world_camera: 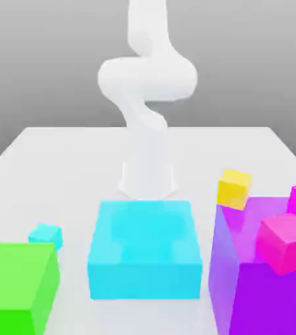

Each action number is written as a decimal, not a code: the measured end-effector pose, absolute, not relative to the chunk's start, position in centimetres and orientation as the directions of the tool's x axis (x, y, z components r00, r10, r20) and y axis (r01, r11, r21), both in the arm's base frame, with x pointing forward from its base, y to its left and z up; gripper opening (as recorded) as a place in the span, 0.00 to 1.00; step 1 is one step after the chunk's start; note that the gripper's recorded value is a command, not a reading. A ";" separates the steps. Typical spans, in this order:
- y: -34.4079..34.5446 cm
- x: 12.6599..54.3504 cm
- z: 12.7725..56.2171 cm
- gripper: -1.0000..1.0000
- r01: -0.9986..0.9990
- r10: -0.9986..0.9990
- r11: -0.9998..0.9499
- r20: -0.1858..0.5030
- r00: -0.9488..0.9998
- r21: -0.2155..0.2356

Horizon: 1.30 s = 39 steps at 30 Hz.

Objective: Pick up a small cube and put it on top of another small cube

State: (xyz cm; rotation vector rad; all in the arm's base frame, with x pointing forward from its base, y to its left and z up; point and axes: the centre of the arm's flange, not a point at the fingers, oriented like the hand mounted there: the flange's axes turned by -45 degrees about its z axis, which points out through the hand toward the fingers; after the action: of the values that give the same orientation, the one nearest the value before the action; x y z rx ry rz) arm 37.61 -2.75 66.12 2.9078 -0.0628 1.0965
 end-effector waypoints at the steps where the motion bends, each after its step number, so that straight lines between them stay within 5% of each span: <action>1: -4.2 38.8 63.7 0.50 -0.067 -0.034 -0.997 0.631 0.775 0.029; 9: -15.7 40.7 43.7 0.50 -0.172 -0.131 -0.982 0.375 0.918 0.077; 19: -23.5 28.2 20.6 0.50 -0.278 -0.278 -0.961 0.021 0.960 0.006; 26: -23.7 26.9 13.8 0.50 -0.291 -0.291 -0.957 0.000 0.957 0.001; 27: -23.7 26.9 13.3 0.00 -0.291 -0.291 -0.957 0.000 0.957 0.001; 34: -23.7 26.9 13.4 0.00 -0.292 -0.292 -0.956 -0.001 0.956 0.000; 39: -23.8 27.0 17.4 0.00 -0.291 -0.291 -0.957 0.000 0.957 -0.001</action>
State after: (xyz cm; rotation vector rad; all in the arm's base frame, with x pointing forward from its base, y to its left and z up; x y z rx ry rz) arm 27.05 -23.77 17.39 3.1087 -0.4622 -0.0003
